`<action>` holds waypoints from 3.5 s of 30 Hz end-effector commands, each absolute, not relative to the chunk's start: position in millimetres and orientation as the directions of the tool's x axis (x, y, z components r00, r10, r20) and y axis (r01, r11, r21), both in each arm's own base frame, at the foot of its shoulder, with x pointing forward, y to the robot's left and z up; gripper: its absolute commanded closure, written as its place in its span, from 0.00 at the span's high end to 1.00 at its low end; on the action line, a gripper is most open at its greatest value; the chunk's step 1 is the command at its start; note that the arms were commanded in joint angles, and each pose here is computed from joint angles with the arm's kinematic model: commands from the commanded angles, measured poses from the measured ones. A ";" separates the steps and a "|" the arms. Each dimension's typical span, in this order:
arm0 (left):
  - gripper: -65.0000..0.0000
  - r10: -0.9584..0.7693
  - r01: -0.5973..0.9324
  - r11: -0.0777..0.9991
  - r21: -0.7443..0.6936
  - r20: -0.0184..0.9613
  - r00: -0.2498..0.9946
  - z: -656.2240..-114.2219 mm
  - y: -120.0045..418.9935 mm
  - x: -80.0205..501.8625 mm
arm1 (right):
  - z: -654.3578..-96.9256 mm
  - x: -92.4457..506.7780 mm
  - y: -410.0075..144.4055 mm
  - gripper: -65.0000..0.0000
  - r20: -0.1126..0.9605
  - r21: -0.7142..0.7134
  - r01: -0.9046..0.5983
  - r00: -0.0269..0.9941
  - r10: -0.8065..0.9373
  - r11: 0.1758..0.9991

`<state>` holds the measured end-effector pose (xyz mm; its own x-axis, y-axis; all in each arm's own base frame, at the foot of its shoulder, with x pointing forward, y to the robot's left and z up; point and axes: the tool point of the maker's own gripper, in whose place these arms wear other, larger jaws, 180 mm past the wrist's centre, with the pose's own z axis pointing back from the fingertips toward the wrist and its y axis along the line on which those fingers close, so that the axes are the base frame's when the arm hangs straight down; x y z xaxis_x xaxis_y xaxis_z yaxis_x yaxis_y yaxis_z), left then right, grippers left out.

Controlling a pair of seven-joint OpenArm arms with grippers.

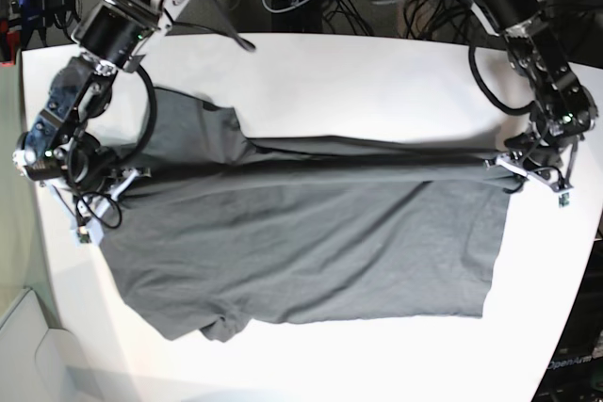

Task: Layout the t-shirt on the table in an organized manner, then fold the t-shirt properly
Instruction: 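Lay the collar edge back down with both grippers, flattening the shirt, then adjust the grip on the shoulder corners with both grippers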

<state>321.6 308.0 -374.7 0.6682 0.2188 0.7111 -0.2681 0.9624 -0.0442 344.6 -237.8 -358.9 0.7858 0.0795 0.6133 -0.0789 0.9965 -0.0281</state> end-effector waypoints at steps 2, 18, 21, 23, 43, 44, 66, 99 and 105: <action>0.00 0.198 -0.267 0.963 -0.030 0.751 0.630 -357.2 315.4 330.9 | -342.8 351.3 -244.5 0.00 0.650 -0.052 -0.069 0.755 0.086 0.996; 0.00 0.185 -0.264 0.965 0.001 0.708 0.682 -368.0 315.4 308.2 | -327.0 284.9 -263.2 0.00 0.612 -0.217 -0.041 0.773 0.169 0.975; 0.00 0.177 -0.261 0.965 0.015 0.699 0.693 -363.3 315.2 304.7 | -331.4 267.3 -265.7 0.00 0.569 -0.237 -0.043 0.803 0.175 0.970; 0.00 0.172 -0.260 0.965 0.023 0.695 0.698 -359.6 315.2 303.2 | -338.9 256.5 -265.1 0.00 0.547 -0.237 -0.053 0.818 0.178 0.970; 0.00 0.158 -0.245 0.968 0.062 0.606 0.780 -375.2 318.3 276.1 | -371.1 203.3 -238.8 0.00 0.411 -0.231 -0.187 0.871 0.270 0.955; 0.00 0.157 -0.243 0.968 0.063 0.606 0.780 -375.2 318.2 276.2 | -370.9 204.0 -238.6 0.00 0.411 -0.232 -0.188 0.870 0.272 0.954; 0.00 0.153 -0.240 0.969 0.064 0.608 0.779 -374.6 318.0 276.6 | -370.0 206.3 -241.9 0.58 0.413 -0.238 -0.181 0.871 0.268 0.954; 0.00 0.153 -0.239 0.969 0.061 0.611 0.777 -373.6 317.3 278.4 | -392.2 173.3 -224.1 0.56 0.331 -0.169 -0.187 0.914 0.234 0.968; 0.00 0.155 -0.239 0.969 0.058 0.611 0.777 -374.2 316.2 278.4 | -393.3 171.4 -223.1 0.56 0.327 -0.165 -0.187 0.916 0.233 0.968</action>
